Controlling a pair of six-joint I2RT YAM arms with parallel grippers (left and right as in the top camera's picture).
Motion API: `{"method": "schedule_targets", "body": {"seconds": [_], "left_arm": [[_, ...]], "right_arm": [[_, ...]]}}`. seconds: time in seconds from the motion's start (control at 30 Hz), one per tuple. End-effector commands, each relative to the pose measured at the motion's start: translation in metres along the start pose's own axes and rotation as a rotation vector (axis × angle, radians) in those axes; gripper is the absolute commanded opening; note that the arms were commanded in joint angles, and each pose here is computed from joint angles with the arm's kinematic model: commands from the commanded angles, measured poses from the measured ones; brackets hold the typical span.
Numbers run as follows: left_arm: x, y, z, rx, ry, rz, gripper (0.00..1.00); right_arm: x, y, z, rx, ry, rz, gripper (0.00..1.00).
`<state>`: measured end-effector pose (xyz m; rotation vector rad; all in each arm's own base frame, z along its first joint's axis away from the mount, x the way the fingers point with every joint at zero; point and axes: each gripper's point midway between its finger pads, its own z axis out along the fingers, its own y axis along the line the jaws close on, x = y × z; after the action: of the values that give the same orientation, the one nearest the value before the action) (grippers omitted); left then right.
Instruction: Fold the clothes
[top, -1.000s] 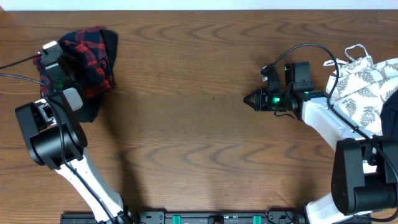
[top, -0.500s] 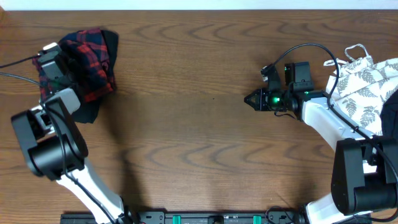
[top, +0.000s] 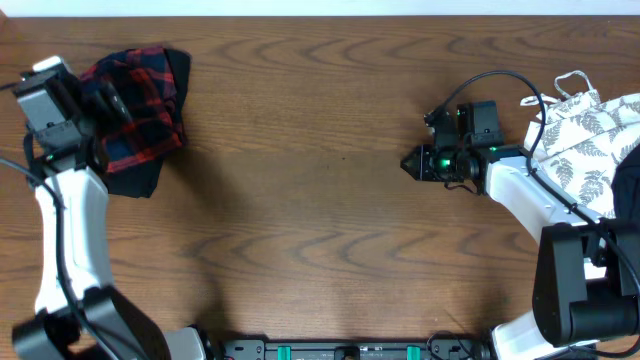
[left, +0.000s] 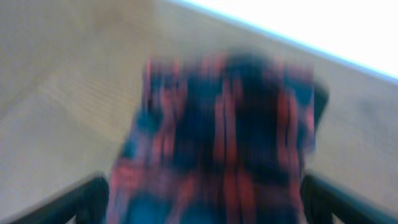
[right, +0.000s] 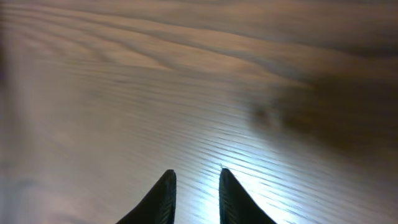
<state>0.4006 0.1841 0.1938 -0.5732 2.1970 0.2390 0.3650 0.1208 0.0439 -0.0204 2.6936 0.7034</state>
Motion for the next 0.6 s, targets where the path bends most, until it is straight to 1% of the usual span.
{"method": "schedule_targets", "body": {"seconds": [0.0,0.1,0.13,0.17,0.2,0.23,0.33,0.43,0.5,0.57], "left_arm": [[0.018,-0.009,-0.021,0.06,0.077,-0.022,0.98],[0.042,-0.028,-0.042,0.172,0.181,-0.061,0.98],[0.051,-0.035,-0.05,0.214,0.227,-0.089,0.98],[0.06,-0.04,-0.055,0.246,0.268,-0.106,0.98],[0.069,-0.044,-0.06,0.271,0.307,-0.113,0.98],[0.078,-0.047,-0.064,0.284,0.349,-0.119,0.98],[0.097,-0.044,-0.07,0.269,0.433,-0.127,0.98],[0.102,-0.043,-0.072,0.264,0.458,-0.13,0.98],[0.106,-0.049,-0.079,0.3,0.479,-0.141,0.98],[0.109,-0.048,-0.086,0.296,0.492,-0.141,0.98]], "right_arm": [[-0.016,-0.033,-0.023,0.231,-0.086,-0.019,0.26],[-0.025,-0.051,-0.049,0.389,-0.151,-0.022,0.31],[-0.028,-0.054,-0.058,0.428,-0.174,-0.024,0.41],[-0.031,-0.055,-0.068,0.458,-0.198,-0.027,0.6],[-0.034,-0.054,-0.077,0.471,-0.222,-0.034,0.84],[-0.038,-0.048,-0.086,0.466,-0.245,-0.059,0.99],[-0.042,-0.035,-0.108,0.446,-0.302,-0.076,0.99],[-0.048,-0.023,-0.132,0.44,-0.362,-0.131,0.99],[-0.049,-0.02,-0.145,0.438,-0.394,-0.12,0.99],[-0.043,-0.021,-0.154,0.439,-0.399,-0.084,0.99]]}}
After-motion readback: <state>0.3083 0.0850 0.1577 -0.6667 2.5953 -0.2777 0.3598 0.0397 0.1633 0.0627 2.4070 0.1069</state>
